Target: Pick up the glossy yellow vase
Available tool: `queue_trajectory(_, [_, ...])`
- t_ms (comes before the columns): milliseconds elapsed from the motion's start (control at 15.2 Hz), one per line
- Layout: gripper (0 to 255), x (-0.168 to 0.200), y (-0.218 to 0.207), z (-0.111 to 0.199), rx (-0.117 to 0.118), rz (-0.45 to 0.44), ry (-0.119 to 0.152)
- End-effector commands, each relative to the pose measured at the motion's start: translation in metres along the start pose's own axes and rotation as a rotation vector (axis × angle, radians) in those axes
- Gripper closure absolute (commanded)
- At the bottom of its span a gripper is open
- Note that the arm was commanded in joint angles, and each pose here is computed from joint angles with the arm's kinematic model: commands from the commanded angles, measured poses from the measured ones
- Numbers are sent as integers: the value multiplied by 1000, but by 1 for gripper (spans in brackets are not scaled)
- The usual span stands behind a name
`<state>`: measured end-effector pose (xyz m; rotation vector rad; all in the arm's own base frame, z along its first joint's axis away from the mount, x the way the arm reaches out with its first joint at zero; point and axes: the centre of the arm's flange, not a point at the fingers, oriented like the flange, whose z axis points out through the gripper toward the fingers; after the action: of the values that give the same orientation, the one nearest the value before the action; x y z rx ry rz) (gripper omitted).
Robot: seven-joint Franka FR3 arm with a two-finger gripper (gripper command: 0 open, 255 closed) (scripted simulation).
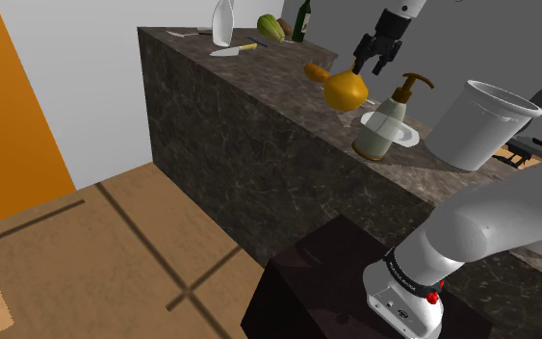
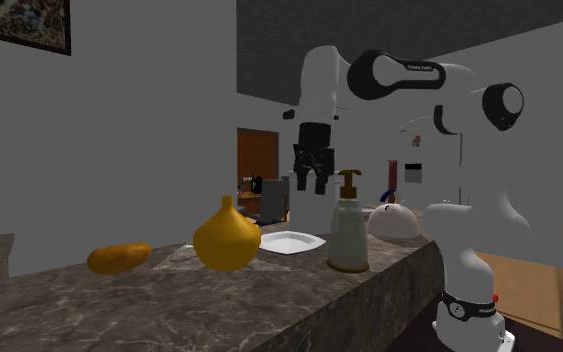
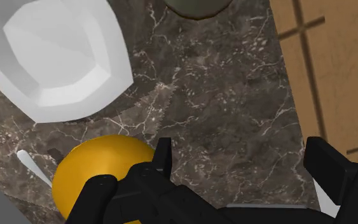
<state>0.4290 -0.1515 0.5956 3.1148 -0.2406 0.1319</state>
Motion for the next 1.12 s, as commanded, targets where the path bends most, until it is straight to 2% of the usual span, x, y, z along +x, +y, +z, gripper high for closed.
queue_trajectory(0, [0,18,21,4,2,3,3])
queue_trajectory(1056, [0,167,162,10,27,27,21])
